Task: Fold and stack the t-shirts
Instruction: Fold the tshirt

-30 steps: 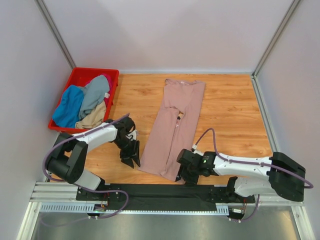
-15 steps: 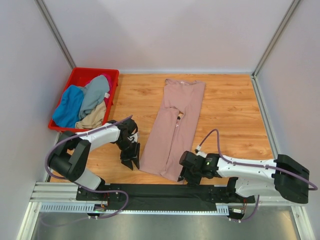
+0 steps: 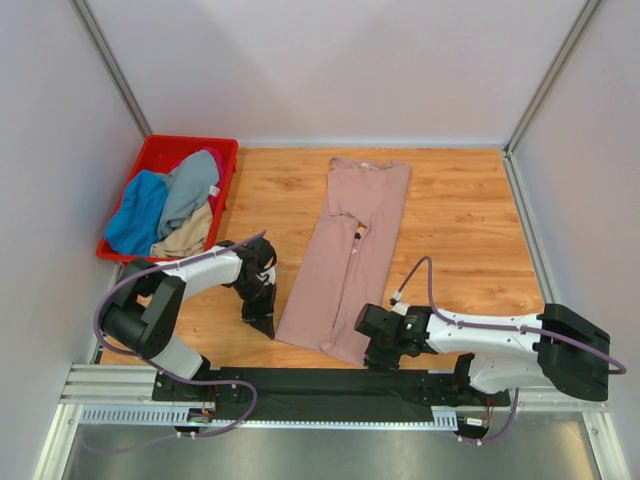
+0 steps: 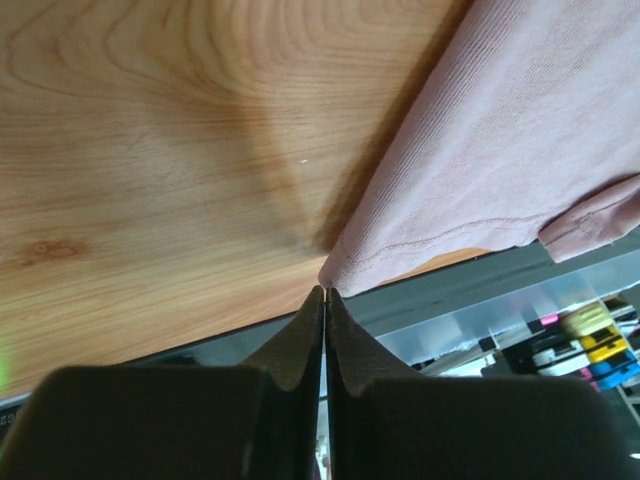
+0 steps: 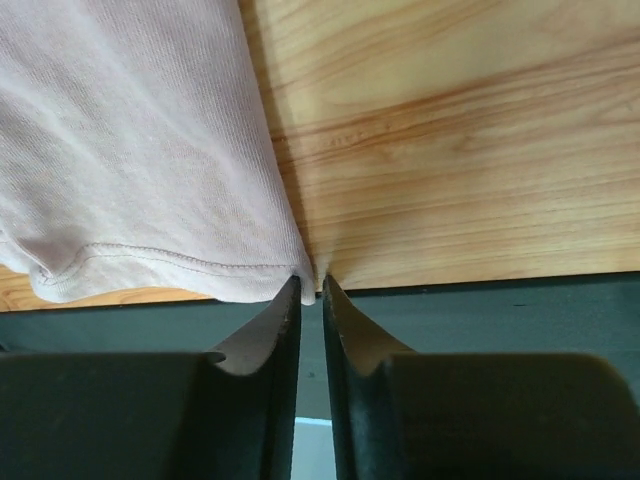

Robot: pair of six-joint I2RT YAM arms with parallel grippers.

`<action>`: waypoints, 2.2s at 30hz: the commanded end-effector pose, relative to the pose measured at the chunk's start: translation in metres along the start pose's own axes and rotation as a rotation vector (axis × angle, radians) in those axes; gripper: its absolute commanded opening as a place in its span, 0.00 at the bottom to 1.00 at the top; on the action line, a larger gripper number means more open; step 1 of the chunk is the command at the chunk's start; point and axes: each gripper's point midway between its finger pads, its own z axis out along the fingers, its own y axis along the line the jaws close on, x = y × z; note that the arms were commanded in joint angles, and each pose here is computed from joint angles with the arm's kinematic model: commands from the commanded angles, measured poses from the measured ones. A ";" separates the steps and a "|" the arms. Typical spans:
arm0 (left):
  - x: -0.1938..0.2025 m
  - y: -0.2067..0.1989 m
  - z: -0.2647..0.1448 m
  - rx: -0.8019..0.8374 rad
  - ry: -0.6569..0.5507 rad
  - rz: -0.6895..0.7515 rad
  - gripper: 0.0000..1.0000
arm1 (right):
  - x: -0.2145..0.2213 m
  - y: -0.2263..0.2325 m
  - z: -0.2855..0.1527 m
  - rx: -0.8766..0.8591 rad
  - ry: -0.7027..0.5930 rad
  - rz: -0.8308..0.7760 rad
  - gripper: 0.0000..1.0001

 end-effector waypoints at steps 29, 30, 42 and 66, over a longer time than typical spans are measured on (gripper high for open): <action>-0.005 -0.018 -0.017 0.091 -0.104 0.068 0.49 | -0.012 0.004 -0.025 0.003 -0.133 -0.044 0.00; -0.006 -0.018 -0.013 0.087 -0.093 0.061 0.48 | -0.012 0.004 -0.025 0.001 -0.134 -0.042 0.00; -0.006 -0.010 0.008 0.080 -0.057 0.014 0.18 | -0.007 0.006 -0.027 0.000 -0.130 -0.059 0.00; 0.002 -0.017 -0.016 0.096 -0.115 0.023 0.44 | -0.006 0.009 -0.012 -0.055 -0.144 0.026 0.30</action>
